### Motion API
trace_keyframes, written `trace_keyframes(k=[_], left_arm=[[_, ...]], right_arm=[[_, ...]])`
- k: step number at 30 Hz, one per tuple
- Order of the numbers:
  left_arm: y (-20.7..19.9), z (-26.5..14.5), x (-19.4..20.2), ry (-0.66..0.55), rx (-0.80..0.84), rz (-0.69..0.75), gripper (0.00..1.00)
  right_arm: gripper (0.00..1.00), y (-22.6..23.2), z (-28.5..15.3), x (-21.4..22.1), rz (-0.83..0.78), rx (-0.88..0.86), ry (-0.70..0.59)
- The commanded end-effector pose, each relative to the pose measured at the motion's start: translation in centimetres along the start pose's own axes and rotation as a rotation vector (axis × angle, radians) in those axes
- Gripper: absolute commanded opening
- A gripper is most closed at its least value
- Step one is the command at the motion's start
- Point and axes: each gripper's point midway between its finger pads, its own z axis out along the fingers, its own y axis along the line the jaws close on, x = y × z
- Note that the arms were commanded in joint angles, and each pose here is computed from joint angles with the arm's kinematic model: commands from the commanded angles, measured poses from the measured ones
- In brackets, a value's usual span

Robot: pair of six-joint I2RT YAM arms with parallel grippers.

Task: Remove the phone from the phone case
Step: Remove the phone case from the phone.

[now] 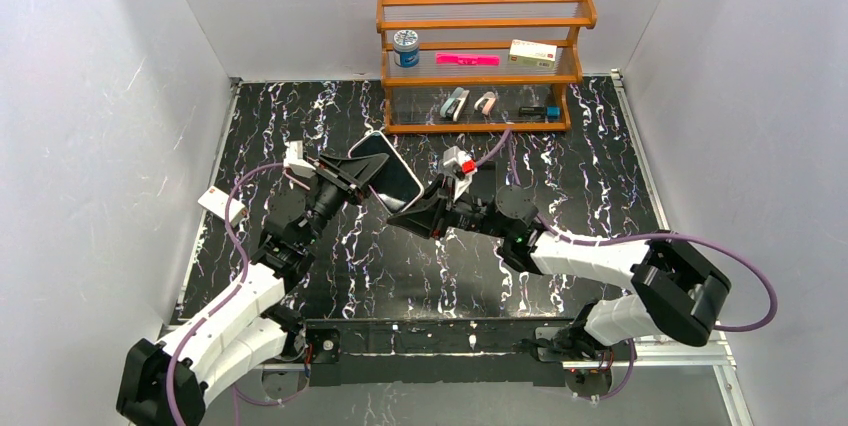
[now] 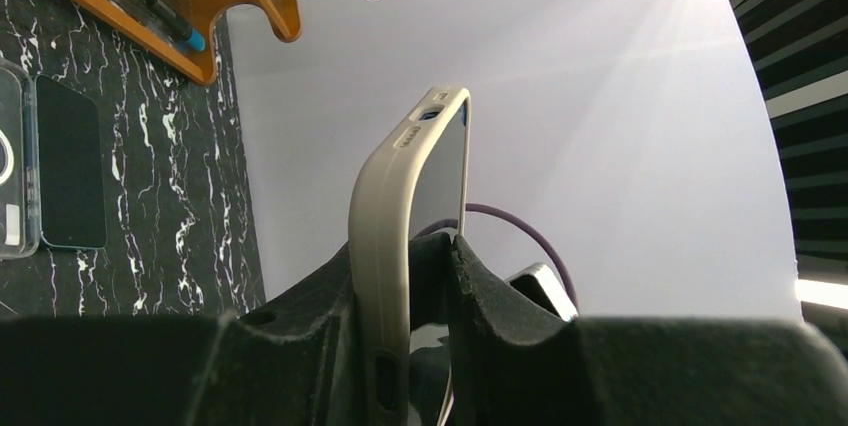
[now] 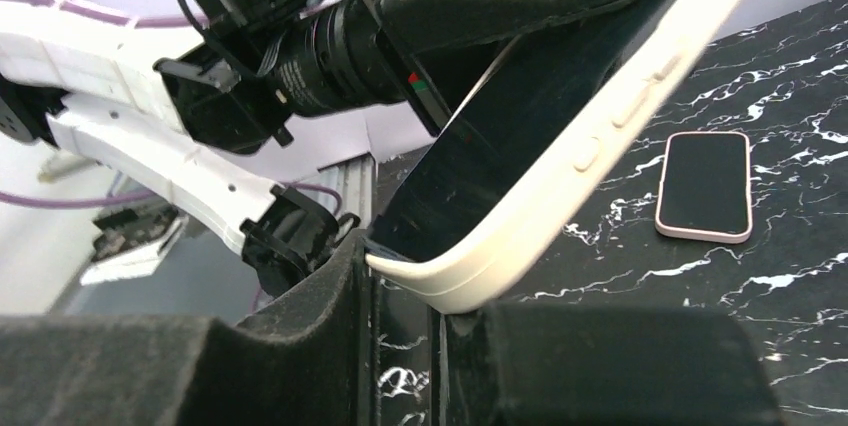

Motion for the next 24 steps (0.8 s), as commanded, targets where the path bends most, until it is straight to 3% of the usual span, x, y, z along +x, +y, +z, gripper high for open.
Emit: trace_keyframes(k=[1, 5, 8, 13, 16, 19, 24], left_arm=[[1.7, 0.4, 1.0, 0.049, -0.101, 0.019, 0.00], [1.8, 0.6, 1.1, 0.057, -0.102, 0.023, 0.00], [1.7, 0.6, 1.2, 0.065, -0.102, 0.036, 0.00], [1.2, 0.6, 1.2, 0.080, -0.088, 0.095, 0.00], [0.6, 0.7, 0.8, 0.098, -0.083, 0.192, 0.00], [0.2, 0.9, 0.3, 0.138, -0.071, 0.296, 0.00], [0.2, 1.1, 0.9, 0.285, -0.036, 0.423, 0.00]], right_arm=[[0.22, -2.5, 0.0, 2.5, -0.268, 0.029, 0.137], [0.22, -3.0, -0.1, 2.6, -0.283, 0.044, 0.143], [0.14, -3.6, -0.2, 2.2, -0.270, 0.073, 0.133], [0.14, -4.5, -1.1, 1.7, -0.202, 0.112, 0.117], [0.21, -4.8, -2.6, 1.6, -0.141, 0.117, 0.115], [0.35, -5.1, -4.6, 2.1, -0.080, 0.125, 0.135], [0.54, -4.8, -7.1, 2.2, 0.010, 0.076, 0.172]])
